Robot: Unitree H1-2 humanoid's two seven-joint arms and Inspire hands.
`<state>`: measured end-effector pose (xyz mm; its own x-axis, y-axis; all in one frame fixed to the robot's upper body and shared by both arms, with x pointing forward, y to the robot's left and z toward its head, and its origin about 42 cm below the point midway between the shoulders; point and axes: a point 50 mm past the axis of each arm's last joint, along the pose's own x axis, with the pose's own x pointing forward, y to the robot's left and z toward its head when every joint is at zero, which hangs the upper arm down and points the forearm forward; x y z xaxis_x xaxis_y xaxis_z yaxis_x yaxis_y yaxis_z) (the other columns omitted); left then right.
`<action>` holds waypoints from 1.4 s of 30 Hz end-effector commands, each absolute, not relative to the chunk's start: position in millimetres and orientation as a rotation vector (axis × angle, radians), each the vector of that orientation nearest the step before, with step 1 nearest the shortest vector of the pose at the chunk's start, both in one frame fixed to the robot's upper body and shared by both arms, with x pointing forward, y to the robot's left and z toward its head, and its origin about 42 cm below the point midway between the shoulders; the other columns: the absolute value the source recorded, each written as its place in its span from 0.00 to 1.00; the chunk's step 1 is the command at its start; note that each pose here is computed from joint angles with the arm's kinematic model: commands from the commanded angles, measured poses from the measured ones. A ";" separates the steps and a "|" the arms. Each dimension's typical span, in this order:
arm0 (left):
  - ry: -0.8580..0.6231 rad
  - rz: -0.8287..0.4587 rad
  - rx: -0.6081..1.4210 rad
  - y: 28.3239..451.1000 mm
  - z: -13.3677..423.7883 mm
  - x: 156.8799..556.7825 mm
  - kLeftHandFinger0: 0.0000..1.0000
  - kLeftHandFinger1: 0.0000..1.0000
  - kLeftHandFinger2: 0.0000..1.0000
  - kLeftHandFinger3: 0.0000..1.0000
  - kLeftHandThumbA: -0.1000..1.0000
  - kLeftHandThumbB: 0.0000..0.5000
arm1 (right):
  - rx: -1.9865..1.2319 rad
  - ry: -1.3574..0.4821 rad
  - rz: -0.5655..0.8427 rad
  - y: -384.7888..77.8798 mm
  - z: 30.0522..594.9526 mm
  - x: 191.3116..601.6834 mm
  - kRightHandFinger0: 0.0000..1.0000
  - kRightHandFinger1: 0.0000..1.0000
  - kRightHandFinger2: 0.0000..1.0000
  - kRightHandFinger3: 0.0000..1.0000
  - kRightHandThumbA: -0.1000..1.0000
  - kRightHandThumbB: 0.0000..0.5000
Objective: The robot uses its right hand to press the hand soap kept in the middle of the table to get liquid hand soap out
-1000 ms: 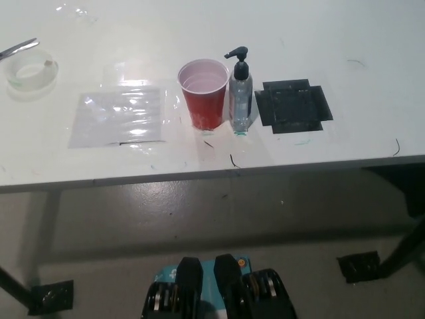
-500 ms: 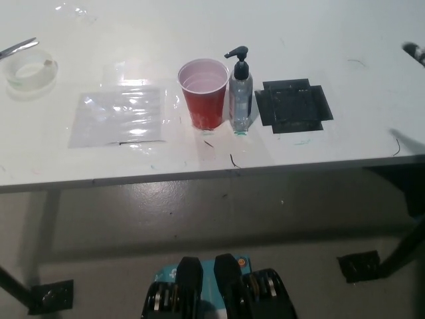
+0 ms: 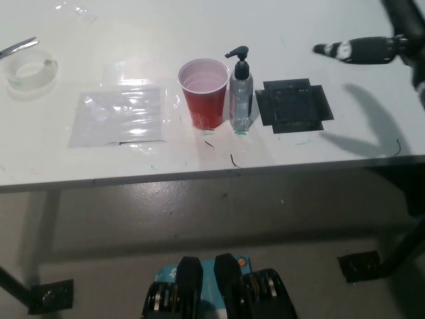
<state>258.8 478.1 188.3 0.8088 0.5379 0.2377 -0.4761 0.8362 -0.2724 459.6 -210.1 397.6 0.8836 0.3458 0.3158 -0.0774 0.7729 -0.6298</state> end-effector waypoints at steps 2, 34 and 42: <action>-0.373 0.533 -0.163 483.5 208.1 258.4 0.28 0.44 0.53 0.76 1.00 0.29 | -0.813 -0.504 0.281 -198.1 429.6 465.3 1.00 1.00 1.00 1.00 1.00 0.95; -0.350 0.520 -0.136 479.9 212.8 258.4 0.30 0.43 0.51 0.80 1.00 0.21 | -0.992 -0.540 0.460 -93.9 412.2 502.1 1.00 1.00 1.00 1.00 1.00 1.00; -0.344 0.507 -0.146 481.3 211.8 258.9 0.32 0.44 0.53 0.78 1.00 0.25 | -1.057 -0.543 0.484 -86.4 396.9 507.2 1.00 1.00 1.00 1.00 1.00 1.00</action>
<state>260.4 472.8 192.4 0.8243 0.5156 0.2341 -0.4604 0.8509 -0.2531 506.1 -93.3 367.6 0.8120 0.5725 0.1136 -0.2006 0.4565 -0.8668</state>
